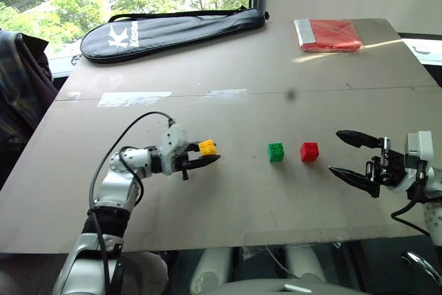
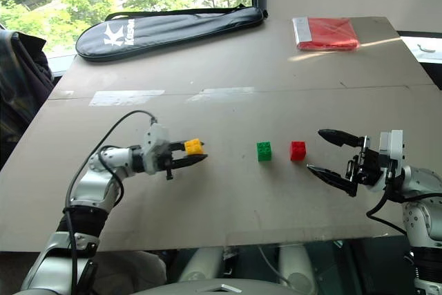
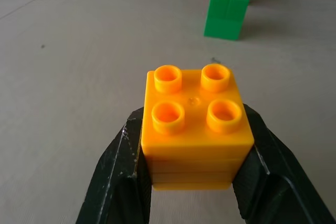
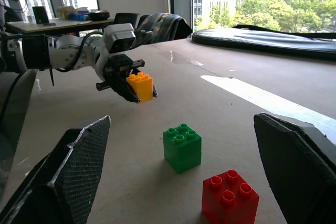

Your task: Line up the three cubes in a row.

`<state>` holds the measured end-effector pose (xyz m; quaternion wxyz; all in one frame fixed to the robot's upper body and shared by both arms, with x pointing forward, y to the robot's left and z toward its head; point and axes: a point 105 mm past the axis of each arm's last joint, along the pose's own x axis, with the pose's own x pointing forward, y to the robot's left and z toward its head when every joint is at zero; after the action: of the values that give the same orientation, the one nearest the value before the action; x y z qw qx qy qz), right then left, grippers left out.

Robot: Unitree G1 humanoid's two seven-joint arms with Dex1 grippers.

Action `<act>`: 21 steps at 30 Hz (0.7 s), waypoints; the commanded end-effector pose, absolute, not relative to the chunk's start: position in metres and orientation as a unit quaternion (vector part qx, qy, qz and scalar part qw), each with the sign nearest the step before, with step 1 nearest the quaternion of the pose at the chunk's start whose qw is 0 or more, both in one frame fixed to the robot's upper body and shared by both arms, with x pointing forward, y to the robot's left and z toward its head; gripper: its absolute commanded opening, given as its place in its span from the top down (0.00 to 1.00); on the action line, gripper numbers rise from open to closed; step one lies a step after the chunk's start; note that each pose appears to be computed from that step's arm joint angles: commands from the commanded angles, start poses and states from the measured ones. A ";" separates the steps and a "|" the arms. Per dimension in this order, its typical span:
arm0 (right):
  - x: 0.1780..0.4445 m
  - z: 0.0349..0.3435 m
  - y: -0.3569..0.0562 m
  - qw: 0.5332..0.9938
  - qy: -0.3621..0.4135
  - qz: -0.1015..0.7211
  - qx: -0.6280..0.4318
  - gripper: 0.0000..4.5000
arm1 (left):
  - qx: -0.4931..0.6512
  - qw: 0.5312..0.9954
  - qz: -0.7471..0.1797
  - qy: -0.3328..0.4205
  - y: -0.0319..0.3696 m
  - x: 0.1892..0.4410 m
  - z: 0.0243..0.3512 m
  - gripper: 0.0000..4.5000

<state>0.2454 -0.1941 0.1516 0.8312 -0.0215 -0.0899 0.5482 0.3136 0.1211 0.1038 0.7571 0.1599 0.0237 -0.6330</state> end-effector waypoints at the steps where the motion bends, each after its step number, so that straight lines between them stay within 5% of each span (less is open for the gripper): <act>1: 0.241 0.162 -0.196 0.833 -0.107 0.542 -0.036 0.00 | 0.171 0.719 -0.674 0.010 0.101 0.315 0.109 0.70; 5: 0.238 0.162 -0.196 0.837 -0.107 0.535 -0.038 0.00 | 0.200 0.685 -0.700 0.016 0.082 0.324 0.104 0.70; 21: 0.232 0.162 -0.198 0.848 -0.105 0.518 -0.040 0.00 | 0.193 0.684 -0.701 0.063 0.082 0.327 0.082 0.70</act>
<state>0.2331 -0.1985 0.1471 0.8510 -0.0223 -0.0790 0.5186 0.3304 0.0807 0.0840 0.6888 0.1937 0.0589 -0.6961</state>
